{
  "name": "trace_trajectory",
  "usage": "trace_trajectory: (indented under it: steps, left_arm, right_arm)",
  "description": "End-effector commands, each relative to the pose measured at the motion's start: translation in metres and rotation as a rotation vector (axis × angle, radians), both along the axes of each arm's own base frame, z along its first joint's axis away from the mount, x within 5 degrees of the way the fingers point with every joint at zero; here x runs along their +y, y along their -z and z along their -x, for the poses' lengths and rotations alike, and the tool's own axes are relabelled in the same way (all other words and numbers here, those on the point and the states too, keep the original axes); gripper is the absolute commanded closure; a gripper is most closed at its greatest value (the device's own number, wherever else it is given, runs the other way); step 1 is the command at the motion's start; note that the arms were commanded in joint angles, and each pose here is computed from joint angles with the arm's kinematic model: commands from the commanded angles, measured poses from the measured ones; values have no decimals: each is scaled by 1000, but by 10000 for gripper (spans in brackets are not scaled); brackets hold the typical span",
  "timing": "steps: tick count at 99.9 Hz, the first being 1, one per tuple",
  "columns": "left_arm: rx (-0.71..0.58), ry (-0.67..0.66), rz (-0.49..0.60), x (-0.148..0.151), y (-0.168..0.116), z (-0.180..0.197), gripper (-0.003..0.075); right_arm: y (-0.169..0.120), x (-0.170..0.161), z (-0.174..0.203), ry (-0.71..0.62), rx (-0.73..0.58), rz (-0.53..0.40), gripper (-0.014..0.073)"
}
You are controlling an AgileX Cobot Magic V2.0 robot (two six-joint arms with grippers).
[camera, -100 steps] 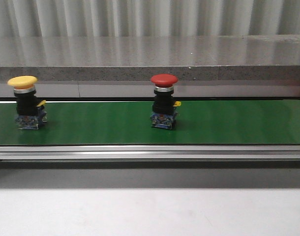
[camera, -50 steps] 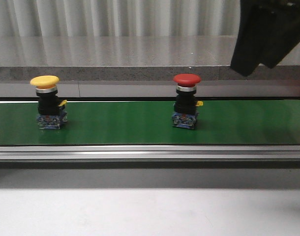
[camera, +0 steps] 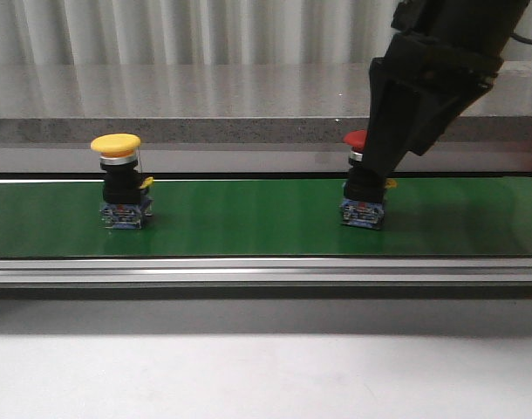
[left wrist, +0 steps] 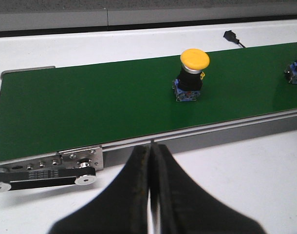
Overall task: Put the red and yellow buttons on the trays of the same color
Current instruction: 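Lower the right gripper onto the red button on the belt, grasp, then carry the red button into the red tray and release it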
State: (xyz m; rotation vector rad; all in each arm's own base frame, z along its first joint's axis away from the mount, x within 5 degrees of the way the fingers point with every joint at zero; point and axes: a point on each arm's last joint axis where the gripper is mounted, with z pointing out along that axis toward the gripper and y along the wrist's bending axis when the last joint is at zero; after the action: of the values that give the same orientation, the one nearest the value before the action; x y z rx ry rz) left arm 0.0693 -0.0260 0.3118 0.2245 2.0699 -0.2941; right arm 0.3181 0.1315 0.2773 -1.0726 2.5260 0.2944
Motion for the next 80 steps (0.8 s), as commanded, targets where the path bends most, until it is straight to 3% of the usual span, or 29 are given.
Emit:
trace_trajectory:
  steps: [1,10,22,32,54,80]
  left_arm:
    - [-78,2,43,-2,-13,-2,740]
    - [-78,2,43,-2,-13,-2,740]
    - [-78,2,43,-2,-13,-2,740]
    - [-78,2,43,-2,-13,-2,740]
    - [-78,2,43,-2,-13,-2,740]
    - [-78,2,43,-2,-13,-2,740]
  right_arm:
    - [-21,3,-7,9,-133,-56,63]
    - [-19,3,-10,14,-146,-57,191]
    - [-19,3,-11,16,-151,-58,443]
    - [-20,3,-12,24,-174,-63,548]
    - [-42,-20,-13,180,-232,-124,557]
    - [-66,-102,-16,500,-282,-159,557]
